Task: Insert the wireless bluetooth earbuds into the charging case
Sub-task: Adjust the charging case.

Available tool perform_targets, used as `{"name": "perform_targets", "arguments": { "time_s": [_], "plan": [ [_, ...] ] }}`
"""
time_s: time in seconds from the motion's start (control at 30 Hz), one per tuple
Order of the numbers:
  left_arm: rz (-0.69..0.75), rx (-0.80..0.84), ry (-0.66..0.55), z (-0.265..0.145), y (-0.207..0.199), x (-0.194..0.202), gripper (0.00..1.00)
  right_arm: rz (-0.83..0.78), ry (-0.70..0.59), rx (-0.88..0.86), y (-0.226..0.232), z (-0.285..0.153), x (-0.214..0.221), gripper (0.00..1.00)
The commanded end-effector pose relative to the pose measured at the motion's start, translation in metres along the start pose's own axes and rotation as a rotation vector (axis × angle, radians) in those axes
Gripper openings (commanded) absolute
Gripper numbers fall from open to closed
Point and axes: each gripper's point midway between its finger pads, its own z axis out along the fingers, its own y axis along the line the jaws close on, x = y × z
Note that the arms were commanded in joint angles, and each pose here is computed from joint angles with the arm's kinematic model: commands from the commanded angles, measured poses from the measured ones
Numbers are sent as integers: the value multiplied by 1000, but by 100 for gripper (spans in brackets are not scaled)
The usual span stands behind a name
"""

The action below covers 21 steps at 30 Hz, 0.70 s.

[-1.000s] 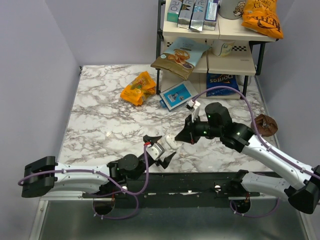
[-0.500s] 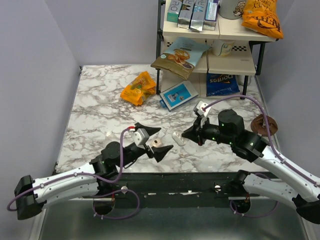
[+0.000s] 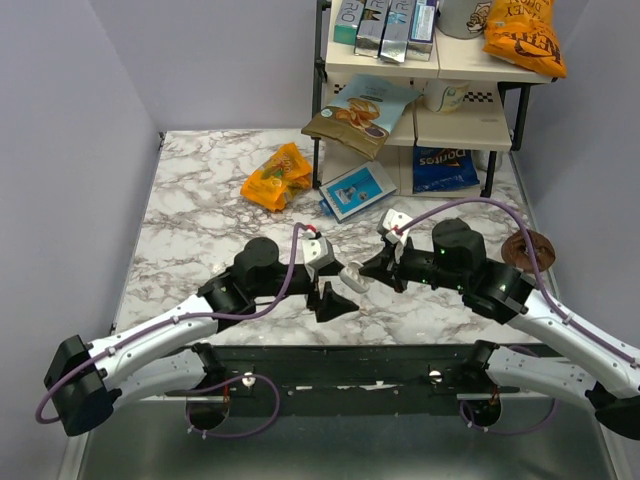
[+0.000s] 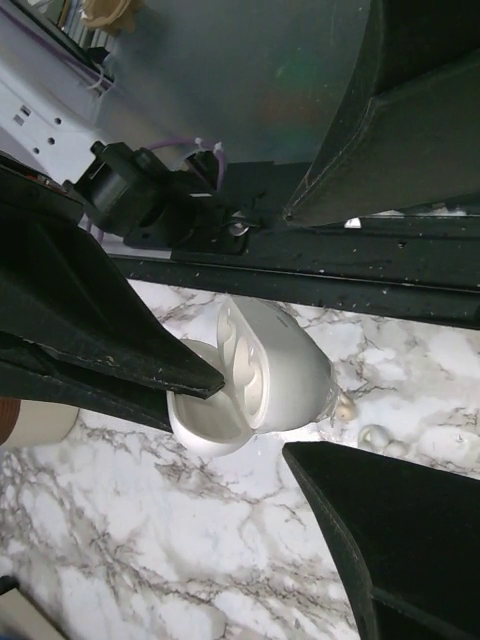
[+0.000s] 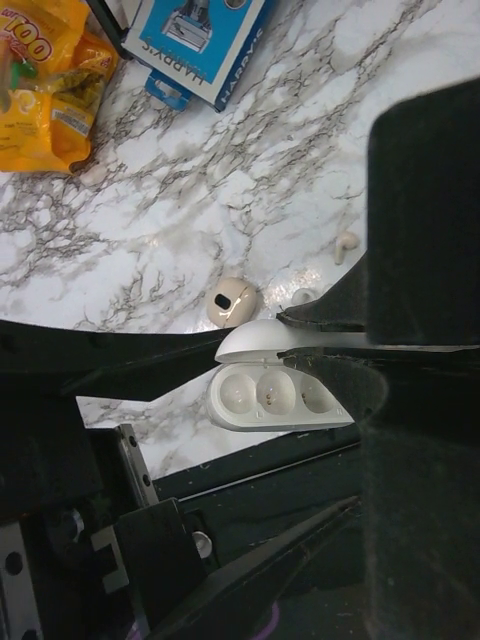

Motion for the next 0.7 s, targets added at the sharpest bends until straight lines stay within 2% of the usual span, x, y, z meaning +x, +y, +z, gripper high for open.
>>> {"name": "perform_targets", "arguments": {
  "time_s": [0.0,0.17,0.43,0.67],
  "plan": [
    [10,97,26,4,-9,-1,86,-42,-28,-11,4,-5,-10,1],
    [-26,118,-2,9,-8,-7,74,-37,-24,-14,4,-3,-8,1],
    [1,93,-54,4,-7,-19,82,-26,-17,-7,3,1,-6,1],
    [2,80,-61,3,-4,-16,77,-15,-10,-27,5,6,-3,1]
  ]
}}
